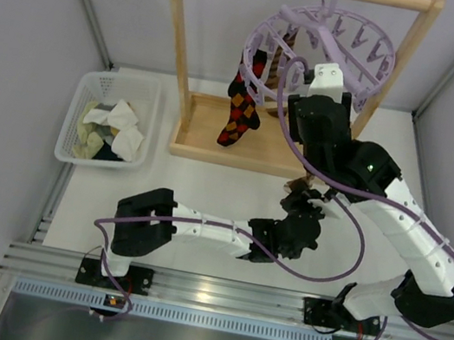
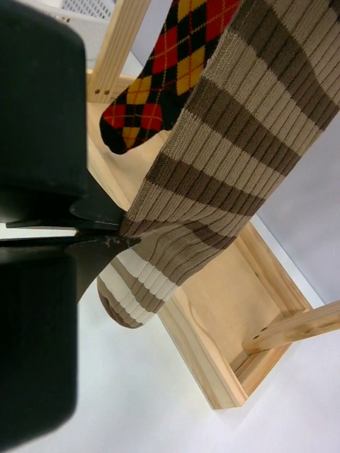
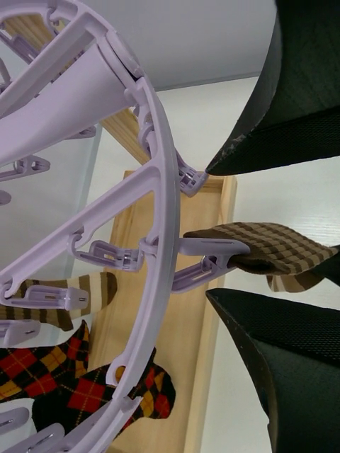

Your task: Remove the socks clipped to the hanger

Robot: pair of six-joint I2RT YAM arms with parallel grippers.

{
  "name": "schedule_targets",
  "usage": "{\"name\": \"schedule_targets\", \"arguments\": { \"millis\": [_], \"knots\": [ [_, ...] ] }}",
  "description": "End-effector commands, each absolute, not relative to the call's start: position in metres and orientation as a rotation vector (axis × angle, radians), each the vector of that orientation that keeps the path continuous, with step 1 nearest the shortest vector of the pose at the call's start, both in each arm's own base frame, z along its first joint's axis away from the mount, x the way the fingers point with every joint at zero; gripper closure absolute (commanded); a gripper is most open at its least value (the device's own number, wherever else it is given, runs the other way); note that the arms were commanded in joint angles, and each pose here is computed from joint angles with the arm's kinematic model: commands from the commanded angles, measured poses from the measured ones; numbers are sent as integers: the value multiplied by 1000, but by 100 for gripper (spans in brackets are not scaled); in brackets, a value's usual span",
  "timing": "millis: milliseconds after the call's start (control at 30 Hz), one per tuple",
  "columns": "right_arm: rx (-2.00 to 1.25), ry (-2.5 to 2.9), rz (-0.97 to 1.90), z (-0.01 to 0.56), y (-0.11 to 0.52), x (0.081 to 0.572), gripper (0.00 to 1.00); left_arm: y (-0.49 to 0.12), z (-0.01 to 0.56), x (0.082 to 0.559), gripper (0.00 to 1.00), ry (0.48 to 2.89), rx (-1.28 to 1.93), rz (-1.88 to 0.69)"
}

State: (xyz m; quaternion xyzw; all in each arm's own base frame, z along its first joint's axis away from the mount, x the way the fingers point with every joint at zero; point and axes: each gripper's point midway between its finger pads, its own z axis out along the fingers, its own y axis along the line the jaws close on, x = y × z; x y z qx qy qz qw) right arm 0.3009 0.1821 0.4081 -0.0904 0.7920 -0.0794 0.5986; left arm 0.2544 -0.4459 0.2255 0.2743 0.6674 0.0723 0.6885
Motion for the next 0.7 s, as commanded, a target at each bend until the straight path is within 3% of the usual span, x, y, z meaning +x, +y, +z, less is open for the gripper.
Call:
{"name": "schedule_targets", "arguments": {
  "millis": [0,667],
  "knots": [
    [-183,1791,-225,417,183,305,38,-454,246,251,100,1475,571,108],
    [-130,1716,-348,405,188,319,44,-464,256,235,100,1456,585,66]
  ]
}}
